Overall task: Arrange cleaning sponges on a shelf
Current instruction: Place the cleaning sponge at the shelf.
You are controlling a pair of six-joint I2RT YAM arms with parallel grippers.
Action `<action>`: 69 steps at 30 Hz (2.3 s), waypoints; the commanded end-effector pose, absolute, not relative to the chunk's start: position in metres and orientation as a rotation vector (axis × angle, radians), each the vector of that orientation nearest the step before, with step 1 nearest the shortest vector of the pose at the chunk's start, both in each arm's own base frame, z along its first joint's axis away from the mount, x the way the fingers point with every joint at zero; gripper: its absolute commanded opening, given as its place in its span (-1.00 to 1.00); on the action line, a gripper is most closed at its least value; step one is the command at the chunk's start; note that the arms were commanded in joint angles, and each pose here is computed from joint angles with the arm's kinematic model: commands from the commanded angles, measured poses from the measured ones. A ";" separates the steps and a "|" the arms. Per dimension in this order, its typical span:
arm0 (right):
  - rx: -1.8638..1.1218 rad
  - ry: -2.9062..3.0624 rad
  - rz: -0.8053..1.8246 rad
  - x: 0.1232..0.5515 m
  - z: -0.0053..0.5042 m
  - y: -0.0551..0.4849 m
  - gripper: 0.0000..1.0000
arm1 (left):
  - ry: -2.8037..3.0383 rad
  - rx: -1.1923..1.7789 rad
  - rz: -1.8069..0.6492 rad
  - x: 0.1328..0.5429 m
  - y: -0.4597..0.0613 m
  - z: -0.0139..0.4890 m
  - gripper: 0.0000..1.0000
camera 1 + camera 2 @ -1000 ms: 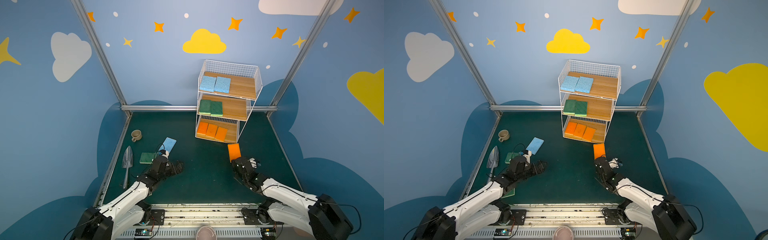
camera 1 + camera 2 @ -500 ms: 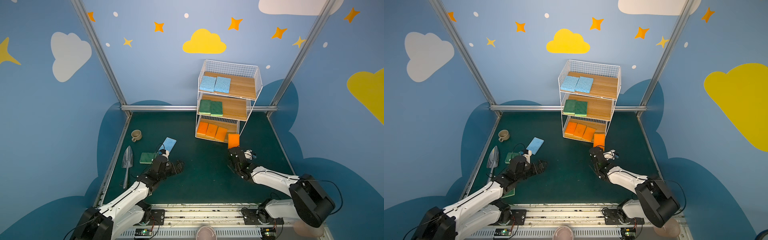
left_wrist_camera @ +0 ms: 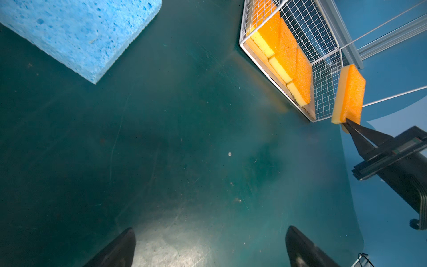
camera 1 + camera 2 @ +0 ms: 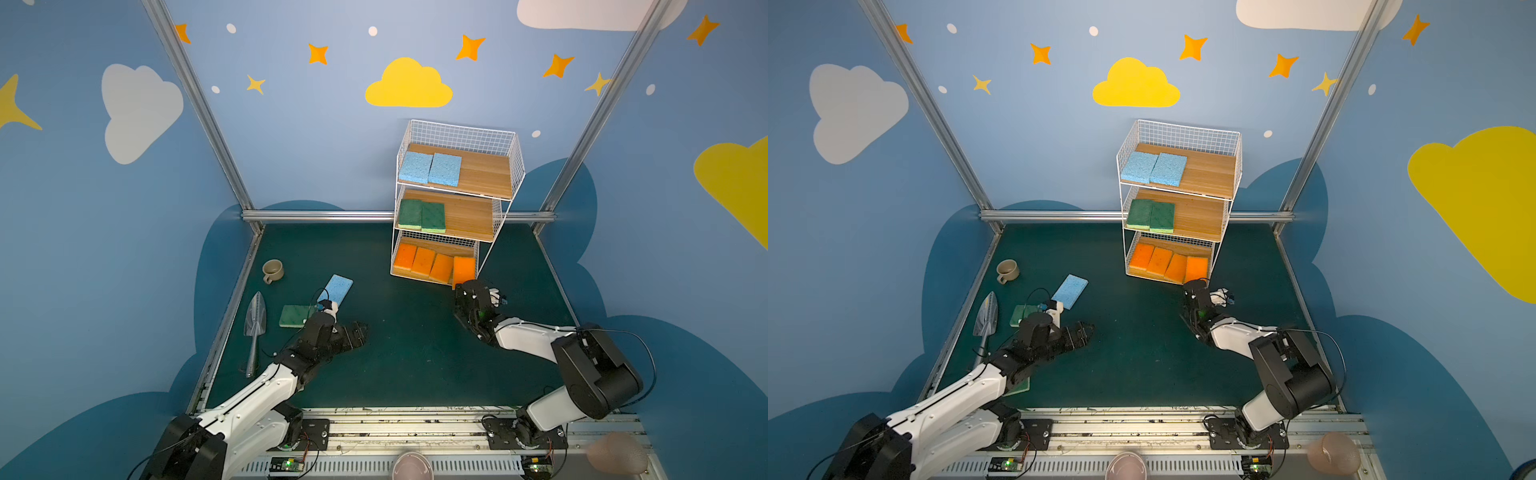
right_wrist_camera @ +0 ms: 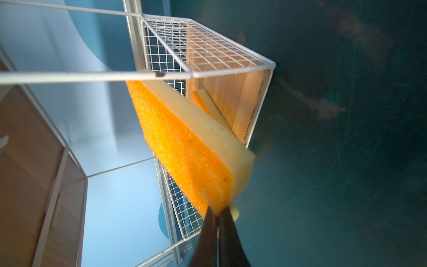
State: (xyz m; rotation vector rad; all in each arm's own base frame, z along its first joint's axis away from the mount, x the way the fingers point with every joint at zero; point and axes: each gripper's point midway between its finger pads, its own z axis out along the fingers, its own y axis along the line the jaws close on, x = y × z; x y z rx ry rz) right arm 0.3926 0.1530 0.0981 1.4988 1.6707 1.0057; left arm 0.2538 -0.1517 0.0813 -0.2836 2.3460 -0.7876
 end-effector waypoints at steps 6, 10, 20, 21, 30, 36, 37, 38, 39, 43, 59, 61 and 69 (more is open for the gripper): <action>1.547 1.639 1.061 0.406 0.094 0.156 -1.00 | 2.332 -0.263 -0.782 0.254 -0.151 0.082 1.00; 1.554 1.605 1.083 0.418 0.100 0.158 -1.00 | 2.333 -0.261 -0.786 0.255 -0.152 0.082 1.00; 1.601 1.604 1.001 0.422 0.090 0.153 -1.00 | 2.343 -0.262 -0.784 0.255 -0.152 0.079 1.00; 1.608 1.601 0.982 0.421 0.089 0.151 -1.00 | 2.341 -0.262 -0.785 0.255 -0.152 0.080 0.99; 1.621 1.623 0.829 0.418 0.087 0.137 -1.00 | 2.346 -0.263 -0.788 0.254 -0.152 0.078 0.99; 1.611 1.649 0.783 0.423 0.080 0.138 -1.00 | 2.345 -0.265 -0.789 0.253 -0.152 0.079 1.00; 1.611 1.655 0.779 0.424 0.078 0.139 -1.00 | 2.346 -0.266 -0.787 0.253 -0.151 0.078 0.99; 1.611 1.662 0.773 0.424 0.076 0.140 -1.00 | 2.346 -0.267 -0.786 0.253 -0.151 0.078 1.00; 1.613 1.671 0.767 0.425 0.075 0.141 -1.00 | 2.346 -0.267 -0.786 0.253 -0.151 0.078 1.00; 1.617 1.683 0.737 0.428 0.070 0.142 -1.00 | 2.346 -0.267 -0.785 0.253 -0.151 0.078 1.00; 1.592 1.677 0.660 0.438 0.064 0.138 -1.00 | 2.350 -0.271 -0.778 0.253 -0.150 0.076 1.00; 1.594 1.676 0.658 0.440 0.062 0.137 -1.00 | 2.351 -0.272 -0.777 0.253 -0.150 0.076 1.00; 1.575 1.707 0.720 0.452 0.058 0.148 -1.00 | 2.348 -0.275 -0.773 0.254 -0.149 0.076 0.99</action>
